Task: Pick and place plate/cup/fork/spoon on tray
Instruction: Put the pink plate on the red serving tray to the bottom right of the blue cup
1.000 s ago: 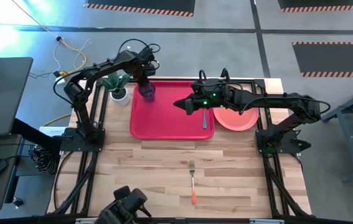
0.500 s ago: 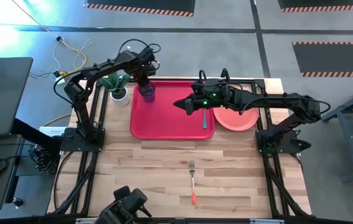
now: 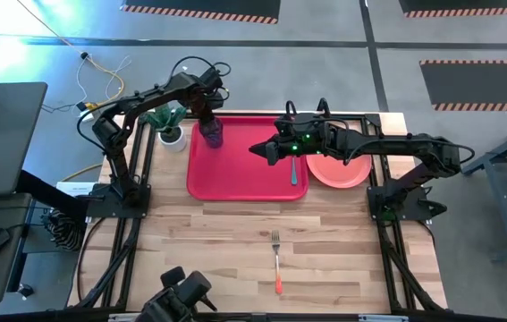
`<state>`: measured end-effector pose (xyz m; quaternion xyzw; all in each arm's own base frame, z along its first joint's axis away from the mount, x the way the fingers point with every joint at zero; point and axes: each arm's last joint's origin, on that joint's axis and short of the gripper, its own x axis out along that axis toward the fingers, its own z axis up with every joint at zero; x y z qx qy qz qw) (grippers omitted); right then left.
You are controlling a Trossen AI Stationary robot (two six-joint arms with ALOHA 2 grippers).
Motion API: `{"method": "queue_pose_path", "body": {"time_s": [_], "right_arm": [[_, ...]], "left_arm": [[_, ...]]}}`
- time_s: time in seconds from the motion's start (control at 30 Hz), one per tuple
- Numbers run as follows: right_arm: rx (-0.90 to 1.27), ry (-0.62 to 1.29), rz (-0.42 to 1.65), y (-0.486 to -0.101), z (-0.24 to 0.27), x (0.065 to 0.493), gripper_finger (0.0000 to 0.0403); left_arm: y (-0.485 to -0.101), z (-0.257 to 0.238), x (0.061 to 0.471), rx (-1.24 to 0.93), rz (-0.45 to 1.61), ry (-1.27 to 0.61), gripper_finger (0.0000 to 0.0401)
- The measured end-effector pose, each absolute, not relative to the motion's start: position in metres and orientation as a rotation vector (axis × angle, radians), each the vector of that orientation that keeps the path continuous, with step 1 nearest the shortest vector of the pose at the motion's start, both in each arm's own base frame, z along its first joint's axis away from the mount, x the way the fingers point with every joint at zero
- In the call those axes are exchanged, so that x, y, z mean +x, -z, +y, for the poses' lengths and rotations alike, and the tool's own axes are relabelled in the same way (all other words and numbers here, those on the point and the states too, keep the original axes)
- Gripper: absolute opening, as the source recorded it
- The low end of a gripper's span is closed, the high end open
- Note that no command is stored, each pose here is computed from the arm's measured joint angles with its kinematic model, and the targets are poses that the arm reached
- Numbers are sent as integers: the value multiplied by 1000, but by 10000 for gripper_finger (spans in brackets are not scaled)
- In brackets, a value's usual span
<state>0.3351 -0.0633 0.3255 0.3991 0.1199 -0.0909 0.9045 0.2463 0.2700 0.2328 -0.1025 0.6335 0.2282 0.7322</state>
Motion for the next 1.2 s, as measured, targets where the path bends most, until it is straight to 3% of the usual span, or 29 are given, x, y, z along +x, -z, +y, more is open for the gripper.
{"method": "queue_pose_path", "body": {"time_s": [0.63,1.2], "right_arm": [[831,178,282,-323,-63,334,92],[947,335,796,-282,-30,312,92]], "left_arm": [[-284,238,240,-156,1286,-534,113],[-343,153,251,-147,1050,-364,113]]}}
